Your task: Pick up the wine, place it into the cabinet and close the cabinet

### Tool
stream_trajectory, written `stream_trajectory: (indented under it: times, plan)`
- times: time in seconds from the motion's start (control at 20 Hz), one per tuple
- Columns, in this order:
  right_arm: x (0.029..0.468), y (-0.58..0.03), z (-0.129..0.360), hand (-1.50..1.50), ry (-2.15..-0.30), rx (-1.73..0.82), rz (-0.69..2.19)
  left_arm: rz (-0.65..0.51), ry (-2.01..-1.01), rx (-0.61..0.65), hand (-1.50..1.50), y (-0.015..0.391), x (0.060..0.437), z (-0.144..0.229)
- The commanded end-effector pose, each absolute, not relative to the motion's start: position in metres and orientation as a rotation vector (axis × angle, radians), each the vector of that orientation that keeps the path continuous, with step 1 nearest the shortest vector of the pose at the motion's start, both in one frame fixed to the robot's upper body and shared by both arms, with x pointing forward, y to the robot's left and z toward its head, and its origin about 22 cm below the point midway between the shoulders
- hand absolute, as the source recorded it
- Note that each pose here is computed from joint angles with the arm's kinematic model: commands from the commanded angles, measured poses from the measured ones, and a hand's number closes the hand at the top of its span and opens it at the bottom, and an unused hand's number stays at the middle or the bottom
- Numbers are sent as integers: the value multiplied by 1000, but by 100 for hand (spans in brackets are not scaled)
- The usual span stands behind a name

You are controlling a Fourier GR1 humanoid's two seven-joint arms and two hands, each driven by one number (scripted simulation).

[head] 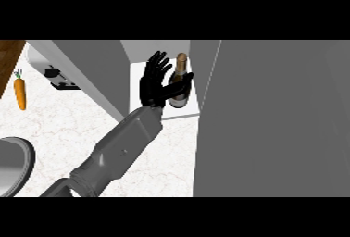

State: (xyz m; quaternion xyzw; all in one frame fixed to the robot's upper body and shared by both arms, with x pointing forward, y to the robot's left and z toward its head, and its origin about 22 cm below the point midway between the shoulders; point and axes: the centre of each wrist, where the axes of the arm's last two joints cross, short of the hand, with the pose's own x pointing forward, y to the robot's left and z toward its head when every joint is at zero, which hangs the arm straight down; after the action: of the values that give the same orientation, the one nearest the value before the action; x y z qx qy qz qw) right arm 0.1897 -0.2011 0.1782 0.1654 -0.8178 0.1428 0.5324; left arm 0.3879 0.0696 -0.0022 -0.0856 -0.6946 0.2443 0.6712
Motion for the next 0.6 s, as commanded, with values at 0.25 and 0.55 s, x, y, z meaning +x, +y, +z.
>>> stream_trajectory:
  times: [0.25, 0.55]
  plan:
    - [190, -199, 178, -150, -1943, 400, 340, 555, -1558, -145, -150, 67, 389, -1]
    - [188, -200, 184, -150, -1955, 407, 348, 407, -1646, -38, -150, 63, 400, 13]
